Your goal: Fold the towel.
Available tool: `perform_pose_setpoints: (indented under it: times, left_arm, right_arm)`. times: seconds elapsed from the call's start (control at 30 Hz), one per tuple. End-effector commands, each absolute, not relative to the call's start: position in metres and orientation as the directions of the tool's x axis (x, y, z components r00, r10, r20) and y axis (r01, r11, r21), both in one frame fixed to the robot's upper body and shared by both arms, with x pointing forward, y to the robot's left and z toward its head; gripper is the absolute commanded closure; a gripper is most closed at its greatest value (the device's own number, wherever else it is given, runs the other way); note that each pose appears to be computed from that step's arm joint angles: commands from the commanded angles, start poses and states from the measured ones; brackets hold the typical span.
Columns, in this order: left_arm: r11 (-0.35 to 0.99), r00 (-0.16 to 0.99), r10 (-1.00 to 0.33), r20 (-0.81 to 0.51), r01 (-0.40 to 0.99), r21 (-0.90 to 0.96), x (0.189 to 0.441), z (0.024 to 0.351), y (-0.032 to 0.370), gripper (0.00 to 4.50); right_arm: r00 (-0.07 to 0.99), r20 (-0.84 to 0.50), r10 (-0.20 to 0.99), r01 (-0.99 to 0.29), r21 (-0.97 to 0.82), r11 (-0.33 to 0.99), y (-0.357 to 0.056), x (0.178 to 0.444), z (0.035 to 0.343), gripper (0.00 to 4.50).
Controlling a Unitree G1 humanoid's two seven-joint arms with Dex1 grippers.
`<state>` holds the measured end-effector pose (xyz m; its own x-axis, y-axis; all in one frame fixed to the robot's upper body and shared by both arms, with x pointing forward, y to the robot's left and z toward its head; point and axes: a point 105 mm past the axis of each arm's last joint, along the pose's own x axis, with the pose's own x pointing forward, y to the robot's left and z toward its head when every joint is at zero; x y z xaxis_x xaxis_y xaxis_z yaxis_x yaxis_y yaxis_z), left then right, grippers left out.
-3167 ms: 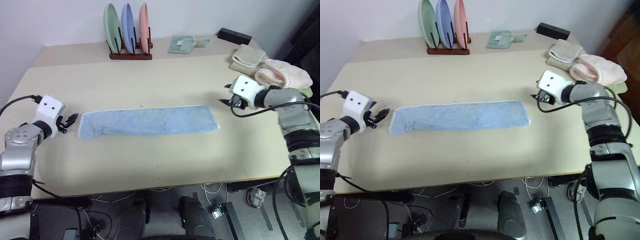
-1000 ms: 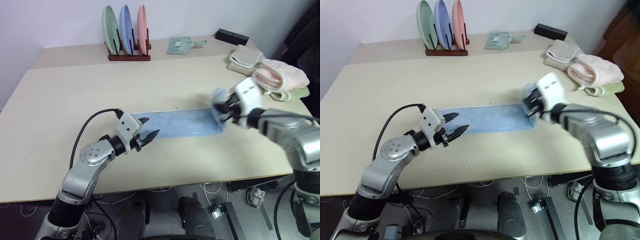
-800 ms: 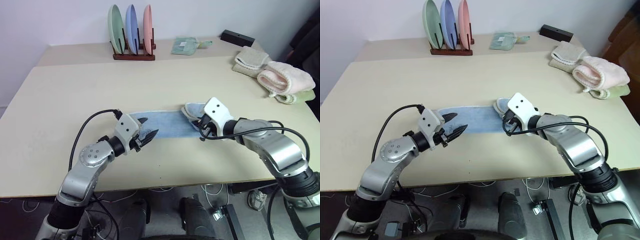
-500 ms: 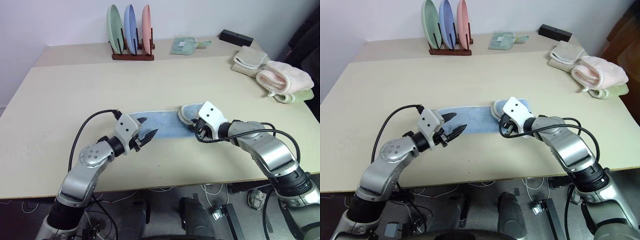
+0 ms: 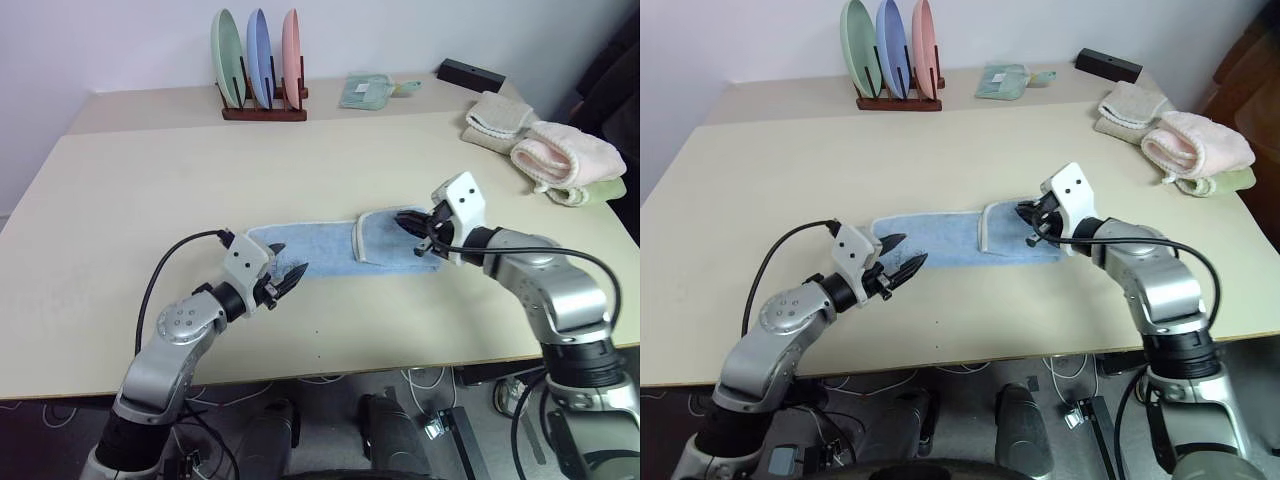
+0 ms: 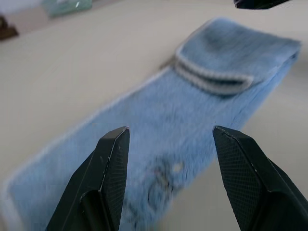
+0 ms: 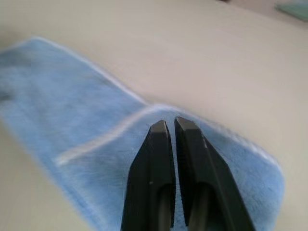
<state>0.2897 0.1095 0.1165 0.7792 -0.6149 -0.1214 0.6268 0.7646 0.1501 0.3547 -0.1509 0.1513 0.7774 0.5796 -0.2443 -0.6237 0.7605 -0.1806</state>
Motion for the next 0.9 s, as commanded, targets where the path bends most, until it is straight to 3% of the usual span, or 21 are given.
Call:
perform_pose_setpoints:
  times: [0.03,0.23,0.4,0.47,0.6,0.67,0.77,0.9]
  left_arm:
    - [0.809,0.817,-0.564,-0.122,0.576,0.116,0.286,0.115,0.119,1.70]
    - [0.843,0.842,-0.517,-0.153,0.532,0.083,0.274,0.110,0.127,1.70]
    - [0.869,0.858,-0.476,-0.192,0.493,0.050,0.259,0.106,0.132,1.70]
    - [0.890,0.858,-0.449,-0.249,0.453,-0.047,0.252,0.097,0.135,1.46]
    - [0.884,0.864,-0.429,-0.263,0.342,-0.318,0.243,0.093,0.128,0.01]
    - [0.858,0.887,-0.375,-0.268,0.224,-0.462,0.245,0.091,0.128,0.00]
    - [0.779,0.917,-0.271,-0.294,0.030,-0.627,0.259,0.086,0.136,0.00]
    - [0.708,0.911,-0.243,-0.332,-0.067,-0.703,0.277,0.083,0.135,0.00]
  right_arm:
    - [0.772,-0.270,0.576,-0.628,-0.183,0.756,-0.145,0.363,0.130,4.46]
    - [0.706,-0.385,0.594,-0.690,-0.189,0.698,-0.139,0.354,0.082,4.46]
    - [0.771,-0.219,0.598,-0.636,-0.231,0.736,-0.142,0.369,0.132,4.46]
    - [0.742,-0.154,0.653,-0.666,-0.284,0.690,-0.134,0.367,0.160,3.66]
    - [0.655,-0.119,0.747,-0.729,-0.360,0.582,-0.114,0.354,0.186,1.77]
    - [0.602,-0.130,0.788,-0.761,-0.391,0.518,-0.104,0.344,0.190,0.78]
    - [0.562,-0.152,0.813,-0.781,-0.422,0.461,-0.095,0.334,0.186,0.78]
    - [0.551,-0.164,0.818,-0.788,-0.425,0.446,-0.092,0.328,0.178,0.78]
